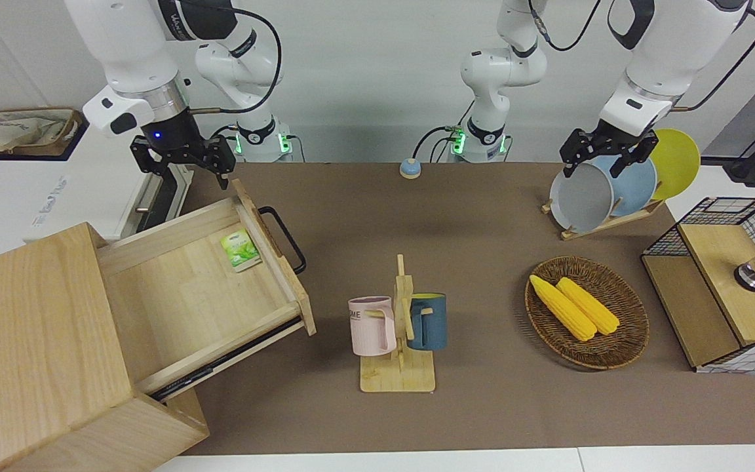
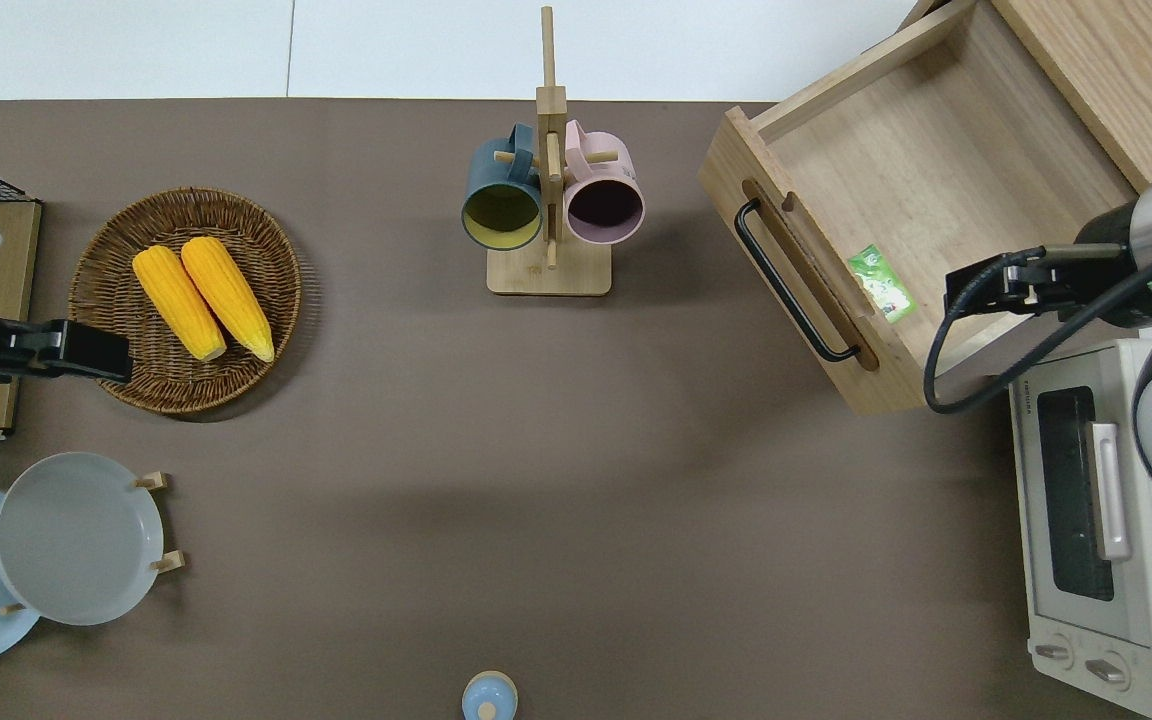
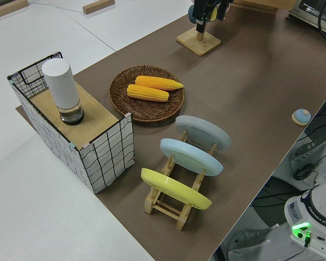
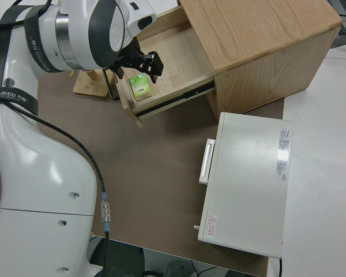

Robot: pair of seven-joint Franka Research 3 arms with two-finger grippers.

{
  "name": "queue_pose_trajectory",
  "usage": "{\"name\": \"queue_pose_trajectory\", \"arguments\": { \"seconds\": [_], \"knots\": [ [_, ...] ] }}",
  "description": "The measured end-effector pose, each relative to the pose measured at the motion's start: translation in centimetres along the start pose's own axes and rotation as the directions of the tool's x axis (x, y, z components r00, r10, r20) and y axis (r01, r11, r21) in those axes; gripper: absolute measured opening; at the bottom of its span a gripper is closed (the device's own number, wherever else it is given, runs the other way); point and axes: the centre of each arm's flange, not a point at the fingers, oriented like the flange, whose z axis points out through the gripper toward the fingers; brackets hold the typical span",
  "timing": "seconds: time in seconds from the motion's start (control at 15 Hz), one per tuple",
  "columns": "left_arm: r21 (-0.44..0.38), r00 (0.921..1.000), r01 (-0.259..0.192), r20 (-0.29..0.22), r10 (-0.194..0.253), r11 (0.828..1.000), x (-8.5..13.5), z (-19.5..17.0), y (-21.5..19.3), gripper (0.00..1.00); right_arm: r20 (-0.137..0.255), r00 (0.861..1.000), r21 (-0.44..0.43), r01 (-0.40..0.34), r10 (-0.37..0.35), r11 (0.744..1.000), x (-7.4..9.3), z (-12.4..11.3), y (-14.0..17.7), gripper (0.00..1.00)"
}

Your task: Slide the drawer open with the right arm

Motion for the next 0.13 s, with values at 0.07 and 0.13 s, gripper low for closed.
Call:
{"name": "queue_pose_trajectory", "arguments": {
  "seconds": [0.07,0.13],
  "knots": [
    [0.000,1.0000,0.000,0.000,0.000,1.000,0.00,0.00,0.00,1.00,0.003,1.000,0.000,0.002,-0.002,1.000,0.06,0.17,-0.07,0.99],
    [0.000,1.0000,0.000,0.000,0.000,1.000,0.00,0.00,0.00,1.00,0.004,1.000,0.001,0.004,-0.004,1.000,0.07,0.26,-0.17,0.99]
  ]
}}
